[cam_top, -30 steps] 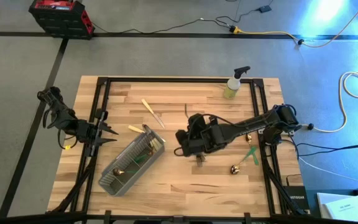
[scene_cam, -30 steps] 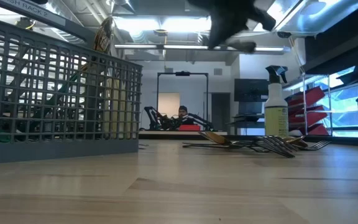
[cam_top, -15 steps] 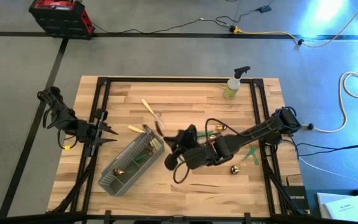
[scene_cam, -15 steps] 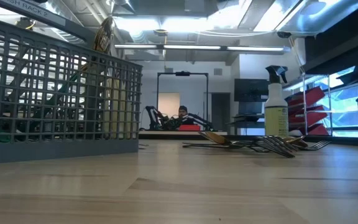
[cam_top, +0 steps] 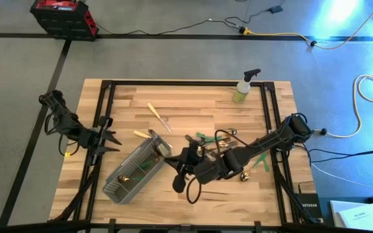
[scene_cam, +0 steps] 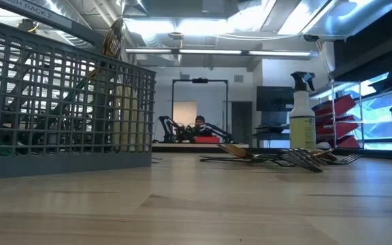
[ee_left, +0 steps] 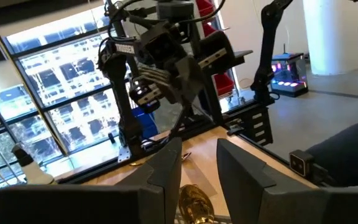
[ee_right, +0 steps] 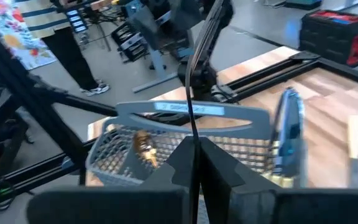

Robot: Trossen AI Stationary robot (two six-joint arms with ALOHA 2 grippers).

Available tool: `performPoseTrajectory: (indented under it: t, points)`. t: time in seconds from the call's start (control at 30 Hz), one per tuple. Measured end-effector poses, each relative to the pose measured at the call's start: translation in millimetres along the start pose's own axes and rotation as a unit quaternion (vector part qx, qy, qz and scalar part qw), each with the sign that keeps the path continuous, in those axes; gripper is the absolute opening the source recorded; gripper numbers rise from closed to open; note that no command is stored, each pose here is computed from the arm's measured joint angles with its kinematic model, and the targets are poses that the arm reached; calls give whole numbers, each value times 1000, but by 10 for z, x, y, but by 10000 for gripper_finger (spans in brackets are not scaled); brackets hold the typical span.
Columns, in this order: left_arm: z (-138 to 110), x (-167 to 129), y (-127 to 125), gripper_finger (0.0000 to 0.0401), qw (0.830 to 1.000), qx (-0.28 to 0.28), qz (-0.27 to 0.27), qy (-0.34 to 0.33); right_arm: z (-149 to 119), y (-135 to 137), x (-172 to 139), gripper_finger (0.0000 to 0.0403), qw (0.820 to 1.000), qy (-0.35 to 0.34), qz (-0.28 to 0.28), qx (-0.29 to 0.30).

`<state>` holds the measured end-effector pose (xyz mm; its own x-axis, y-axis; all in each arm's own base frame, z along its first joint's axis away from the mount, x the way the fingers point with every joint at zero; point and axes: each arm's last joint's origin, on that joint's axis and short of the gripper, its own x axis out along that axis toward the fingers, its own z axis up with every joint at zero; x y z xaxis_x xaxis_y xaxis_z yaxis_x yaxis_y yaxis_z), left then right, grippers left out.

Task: Sort silverware
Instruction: Put the fork into the silverware tray

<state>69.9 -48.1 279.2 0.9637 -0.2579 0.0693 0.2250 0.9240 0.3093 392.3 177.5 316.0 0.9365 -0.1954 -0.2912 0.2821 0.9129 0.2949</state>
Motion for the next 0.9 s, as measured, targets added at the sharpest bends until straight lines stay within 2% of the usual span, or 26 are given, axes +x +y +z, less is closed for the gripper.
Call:
performPoseTrajectory:
  t: [0.2, 0.57, 0.63, 0.7, 0.9]
  points:
    - [2, 0, 1, 86, 1000, 3, 0, -1, -71, 38, 86, 1, 1000, -11, 8, -4]
    - [-13, 82, -65, 86, 999, 24, -25, 11, 11, 111, 94, 1, 997, -49, 55, -28]
    - [-17, 118, -88, 86, 998, 48, -28, 16, 12, 118, 93, 1, 996, -47, 64, -28]
    - [2, 158, -104, 86, 995, 100, -24, 11, 10, 120, 93, 1, 996, -44, 70, -29]
    - [93, 268, -137, 86, 971, 239, -7, -26, 3, 150, 75, 1, 995, -41, 86, -29]
